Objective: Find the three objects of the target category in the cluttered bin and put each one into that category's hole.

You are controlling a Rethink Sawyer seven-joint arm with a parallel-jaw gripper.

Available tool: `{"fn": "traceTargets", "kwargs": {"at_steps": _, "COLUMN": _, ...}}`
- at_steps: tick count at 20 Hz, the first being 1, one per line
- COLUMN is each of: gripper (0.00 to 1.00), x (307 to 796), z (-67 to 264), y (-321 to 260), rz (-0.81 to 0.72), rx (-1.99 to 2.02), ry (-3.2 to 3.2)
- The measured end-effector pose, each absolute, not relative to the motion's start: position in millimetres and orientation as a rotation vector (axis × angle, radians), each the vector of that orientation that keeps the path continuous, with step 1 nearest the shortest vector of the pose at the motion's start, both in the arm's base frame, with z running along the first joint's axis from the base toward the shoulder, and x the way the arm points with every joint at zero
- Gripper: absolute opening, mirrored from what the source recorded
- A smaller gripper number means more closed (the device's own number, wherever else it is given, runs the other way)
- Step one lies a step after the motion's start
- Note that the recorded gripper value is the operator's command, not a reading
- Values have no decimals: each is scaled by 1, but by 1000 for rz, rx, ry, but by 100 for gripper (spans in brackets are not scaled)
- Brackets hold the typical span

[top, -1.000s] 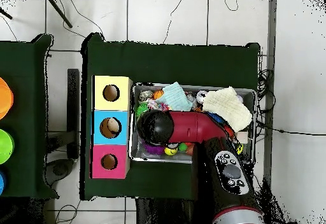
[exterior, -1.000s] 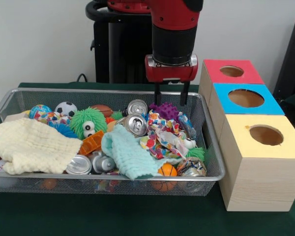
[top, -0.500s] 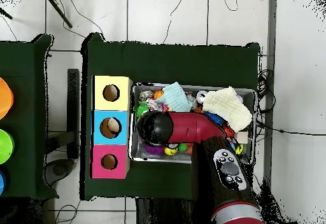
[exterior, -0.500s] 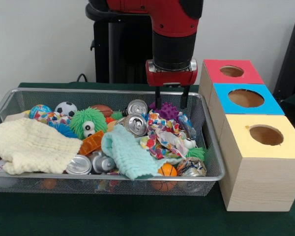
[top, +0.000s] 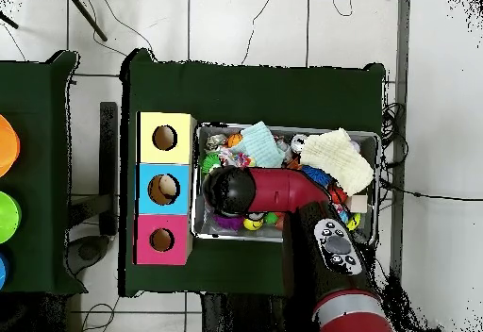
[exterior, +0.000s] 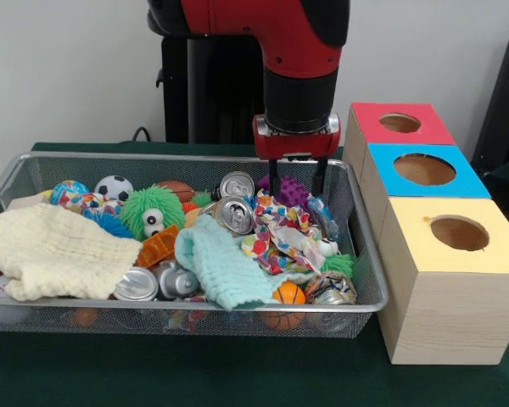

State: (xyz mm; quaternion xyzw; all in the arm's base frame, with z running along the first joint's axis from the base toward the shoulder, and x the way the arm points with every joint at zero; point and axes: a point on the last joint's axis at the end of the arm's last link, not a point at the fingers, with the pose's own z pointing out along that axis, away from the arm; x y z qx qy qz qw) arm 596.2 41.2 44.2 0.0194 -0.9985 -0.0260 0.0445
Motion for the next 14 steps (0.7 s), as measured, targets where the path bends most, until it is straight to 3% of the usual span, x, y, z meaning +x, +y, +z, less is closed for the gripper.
{"fn": "traceTargets", "kwargs": {"at_steps": 14, "gripper": 100, "x": 589, "z": 20, "y": 32, "rz": -57, "rx": 107, "ry": -3087}}
